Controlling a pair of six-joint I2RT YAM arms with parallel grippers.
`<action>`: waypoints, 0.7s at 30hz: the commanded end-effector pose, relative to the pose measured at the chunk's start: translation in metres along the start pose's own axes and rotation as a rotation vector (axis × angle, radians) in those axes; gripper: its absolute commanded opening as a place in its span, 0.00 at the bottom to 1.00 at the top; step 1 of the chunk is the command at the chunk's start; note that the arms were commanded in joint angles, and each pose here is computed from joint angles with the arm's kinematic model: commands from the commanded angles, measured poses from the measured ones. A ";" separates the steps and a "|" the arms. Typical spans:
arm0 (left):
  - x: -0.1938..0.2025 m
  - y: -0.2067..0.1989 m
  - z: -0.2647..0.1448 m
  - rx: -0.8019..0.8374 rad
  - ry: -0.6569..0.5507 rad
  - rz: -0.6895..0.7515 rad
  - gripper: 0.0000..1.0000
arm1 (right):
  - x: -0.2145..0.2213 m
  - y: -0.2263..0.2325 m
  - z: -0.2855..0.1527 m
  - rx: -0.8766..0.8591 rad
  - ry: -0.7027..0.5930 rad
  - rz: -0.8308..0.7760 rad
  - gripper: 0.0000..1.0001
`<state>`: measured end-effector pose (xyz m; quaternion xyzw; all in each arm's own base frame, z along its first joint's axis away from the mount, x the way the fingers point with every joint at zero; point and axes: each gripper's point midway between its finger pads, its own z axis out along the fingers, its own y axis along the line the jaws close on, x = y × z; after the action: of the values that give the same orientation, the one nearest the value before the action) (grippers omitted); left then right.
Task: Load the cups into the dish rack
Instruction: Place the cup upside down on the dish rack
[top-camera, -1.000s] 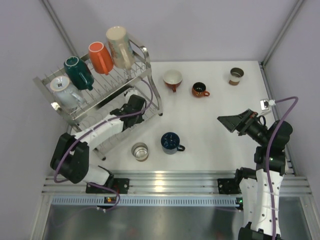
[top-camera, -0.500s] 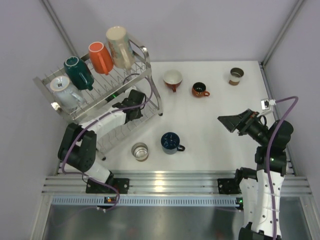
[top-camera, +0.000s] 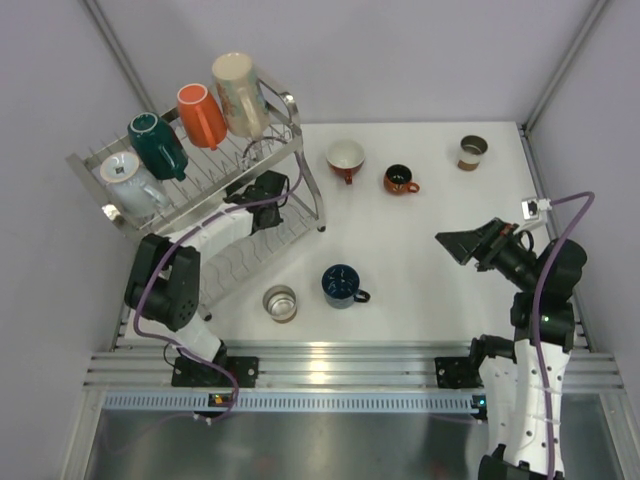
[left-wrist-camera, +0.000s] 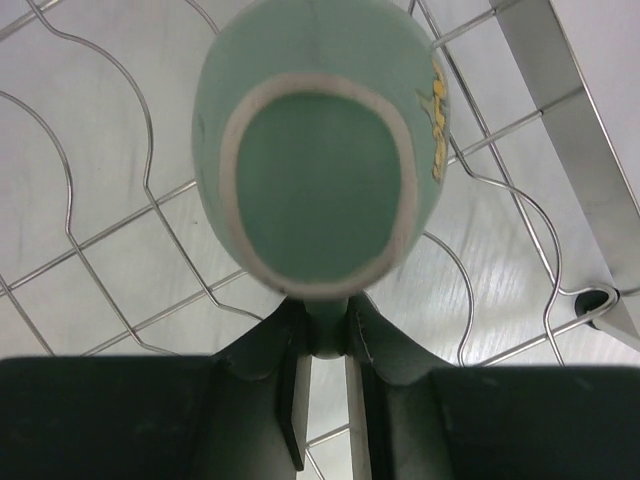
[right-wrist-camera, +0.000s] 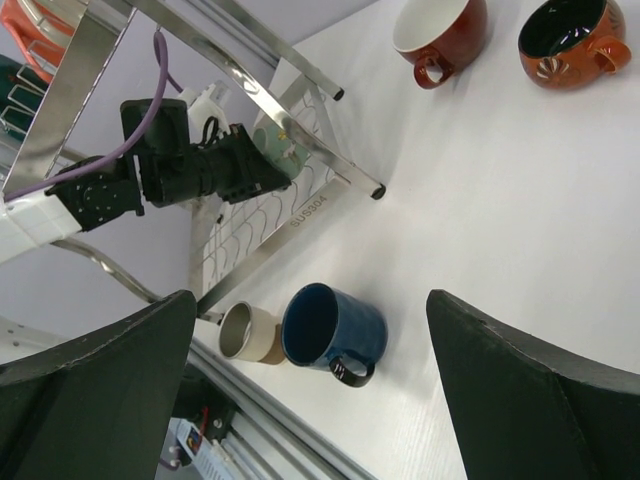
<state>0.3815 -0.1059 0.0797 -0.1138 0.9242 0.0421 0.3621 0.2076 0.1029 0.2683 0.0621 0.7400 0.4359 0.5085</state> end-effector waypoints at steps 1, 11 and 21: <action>-0.035 0.001 0.000 -0.011 -0.084 -0.037 0.22 | -0.015 0.020 -0.003 -0.030 -0.023 -0.078 0.99; -0.047 0.007 0.010 -0.027 -0.084 -0.036 0.27 | -0.014 0.022 -0.005 -0.028 -0.021 -0.095 0.99; -0.051 0.013 0.018 -0.061 -0.086 -0.046 0.30 | -0.012 0.021 -0.006 -0.018 -0.018 -0.106 0.99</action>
<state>0.4036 -0.0910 0.0771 -0.1234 0.9212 0.0632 0.3636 0.2046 0.1039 0.2730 0.0492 0.7452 0.4248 0.5118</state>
